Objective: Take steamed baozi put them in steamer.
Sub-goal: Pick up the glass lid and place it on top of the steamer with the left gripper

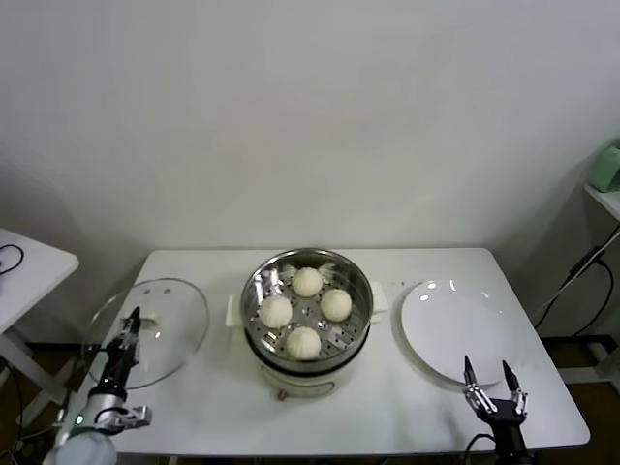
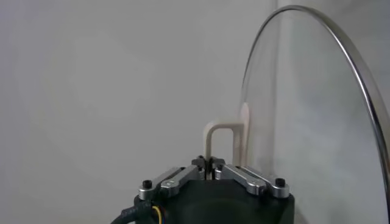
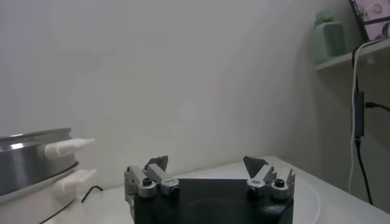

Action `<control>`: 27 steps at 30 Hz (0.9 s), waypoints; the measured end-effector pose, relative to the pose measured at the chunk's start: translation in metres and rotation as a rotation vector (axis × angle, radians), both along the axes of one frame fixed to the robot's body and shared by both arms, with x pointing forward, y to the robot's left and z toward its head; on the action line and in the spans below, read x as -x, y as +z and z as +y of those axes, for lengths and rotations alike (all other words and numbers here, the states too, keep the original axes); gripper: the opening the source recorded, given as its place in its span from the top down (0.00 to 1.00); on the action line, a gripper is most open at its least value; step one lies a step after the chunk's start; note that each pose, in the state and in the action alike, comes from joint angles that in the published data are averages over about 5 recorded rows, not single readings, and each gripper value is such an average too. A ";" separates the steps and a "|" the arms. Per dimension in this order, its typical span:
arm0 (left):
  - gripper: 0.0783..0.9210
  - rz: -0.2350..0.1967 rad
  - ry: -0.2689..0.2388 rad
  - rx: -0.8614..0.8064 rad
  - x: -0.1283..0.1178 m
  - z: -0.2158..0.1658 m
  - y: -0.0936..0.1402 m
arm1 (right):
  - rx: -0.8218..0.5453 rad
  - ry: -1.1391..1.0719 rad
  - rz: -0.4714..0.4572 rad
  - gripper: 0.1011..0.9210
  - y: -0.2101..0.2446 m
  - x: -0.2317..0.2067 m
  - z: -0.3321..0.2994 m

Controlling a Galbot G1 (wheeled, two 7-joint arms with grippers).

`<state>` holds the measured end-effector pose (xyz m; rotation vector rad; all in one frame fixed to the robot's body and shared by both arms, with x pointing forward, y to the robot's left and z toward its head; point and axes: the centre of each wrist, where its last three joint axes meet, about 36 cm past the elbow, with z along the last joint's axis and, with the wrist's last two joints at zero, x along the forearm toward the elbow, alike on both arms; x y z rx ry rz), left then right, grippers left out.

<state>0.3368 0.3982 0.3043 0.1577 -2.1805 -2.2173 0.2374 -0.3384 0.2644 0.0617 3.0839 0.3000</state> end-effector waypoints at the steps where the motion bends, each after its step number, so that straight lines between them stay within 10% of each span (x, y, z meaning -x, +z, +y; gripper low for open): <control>1: 0.93 -0.003 -0.001 -0.005 0.000 0.000 0.006 | 0.001 0.002 0.001 0.12 0.000 0.000 0.000; 27: 0.93 0.002 0.108 0.012 -0.002 -0.073 0.148 | 0.023 0.041 0.022 0.12 -0.007 -0.005 -0.001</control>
